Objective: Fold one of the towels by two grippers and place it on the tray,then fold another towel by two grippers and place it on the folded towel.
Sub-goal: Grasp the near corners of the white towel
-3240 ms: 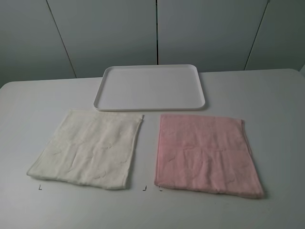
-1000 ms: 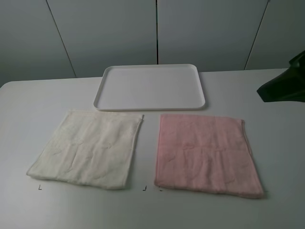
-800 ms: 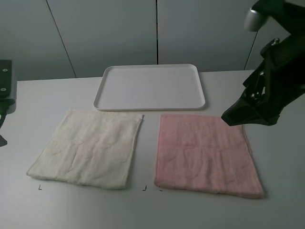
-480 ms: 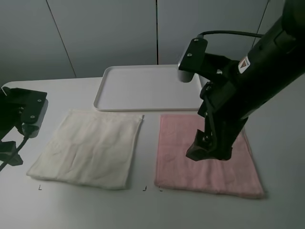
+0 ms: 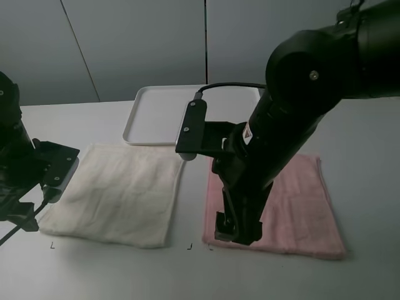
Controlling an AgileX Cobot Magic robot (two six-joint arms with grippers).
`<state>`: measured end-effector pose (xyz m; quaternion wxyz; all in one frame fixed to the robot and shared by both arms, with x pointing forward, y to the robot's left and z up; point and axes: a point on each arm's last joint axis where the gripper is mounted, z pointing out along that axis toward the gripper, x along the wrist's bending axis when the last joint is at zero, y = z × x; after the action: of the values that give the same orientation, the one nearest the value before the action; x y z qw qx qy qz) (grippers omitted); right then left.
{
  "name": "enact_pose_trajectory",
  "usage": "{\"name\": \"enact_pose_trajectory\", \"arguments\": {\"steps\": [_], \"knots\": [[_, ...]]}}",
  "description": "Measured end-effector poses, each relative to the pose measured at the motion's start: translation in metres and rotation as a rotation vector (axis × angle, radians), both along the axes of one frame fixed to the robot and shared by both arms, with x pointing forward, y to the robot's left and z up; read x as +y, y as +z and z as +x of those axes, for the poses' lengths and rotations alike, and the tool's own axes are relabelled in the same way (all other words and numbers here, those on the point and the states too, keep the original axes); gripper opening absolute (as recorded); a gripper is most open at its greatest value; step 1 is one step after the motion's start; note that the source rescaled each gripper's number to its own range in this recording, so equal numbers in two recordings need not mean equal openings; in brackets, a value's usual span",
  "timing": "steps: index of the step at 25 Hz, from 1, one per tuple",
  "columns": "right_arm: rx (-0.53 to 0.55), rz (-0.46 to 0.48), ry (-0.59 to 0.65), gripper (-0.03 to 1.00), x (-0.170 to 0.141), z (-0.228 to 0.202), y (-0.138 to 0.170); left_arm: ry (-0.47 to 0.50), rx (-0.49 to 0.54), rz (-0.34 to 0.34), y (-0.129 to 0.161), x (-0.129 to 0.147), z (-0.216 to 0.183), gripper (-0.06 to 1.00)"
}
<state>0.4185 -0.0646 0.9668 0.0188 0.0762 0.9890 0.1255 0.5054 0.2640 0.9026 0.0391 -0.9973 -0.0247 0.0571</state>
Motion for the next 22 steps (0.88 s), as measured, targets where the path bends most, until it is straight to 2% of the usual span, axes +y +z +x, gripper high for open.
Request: {"name": "enact_pose_trajectory", "arguments": {"steps": [3,6,12,22], "knots": [[-0.007,0.007,0.022,1.00,0.018,0.006,-0.003,-0.045,-0.006,0.028,-0.012,0.005,-0.011,1.00],[-0.006,0.008,0.026,1.00,0.030,0.013,-0.007,-0.064,-0.021,0.027,-0.022,0.007,-0.020,1.00],[0.018,-0.024,0.040,1.00,0.037,0.018,-0.025,-0.150,-0.037,0.023,-0.028,0.008,-0.026,1.00],[0.034,-0.070,0.198,1.00,0.073,-0.014,-0.062,-0.221,-0.069,0.036,-0.034,0.010,-0.028,1.00]]}}
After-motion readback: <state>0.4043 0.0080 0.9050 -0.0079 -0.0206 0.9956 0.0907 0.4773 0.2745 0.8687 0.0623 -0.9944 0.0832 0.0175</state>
